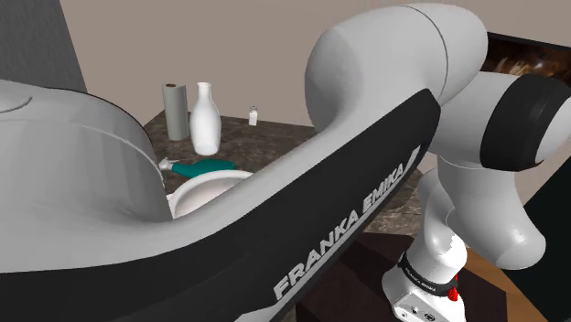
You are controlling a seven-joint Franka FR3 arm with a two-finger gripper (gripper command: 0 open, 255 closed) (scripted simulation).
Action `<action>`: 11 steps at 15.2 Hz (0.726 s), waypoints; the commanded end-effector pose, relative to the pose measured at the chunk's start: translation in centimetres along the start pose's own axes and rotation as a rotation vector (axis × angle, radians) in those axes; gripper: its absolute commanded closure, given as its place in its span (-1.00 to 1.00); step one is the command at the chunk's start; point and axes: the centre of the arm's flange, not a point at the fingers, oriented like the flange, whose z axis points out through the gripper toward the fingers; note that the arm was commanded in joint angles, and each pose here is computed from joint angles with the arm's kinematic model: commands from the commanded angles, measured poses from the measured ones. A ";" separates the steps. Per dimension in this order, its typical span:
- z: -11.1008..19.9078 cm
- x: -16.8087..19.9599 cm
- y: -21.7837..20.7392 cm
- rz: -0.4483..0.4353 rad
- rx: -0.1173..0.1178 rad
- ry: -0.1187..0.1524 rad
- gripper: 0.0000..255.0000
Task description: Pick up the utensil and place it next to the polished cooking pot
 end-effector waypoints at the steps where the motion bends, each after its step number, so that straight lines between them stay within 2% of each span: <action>1: 1.2 -0.1 0.0 0.000 0.000 0.000 1.00; 11: 6.4 -0.5 0.0 0.000 0.000 0.000 1.00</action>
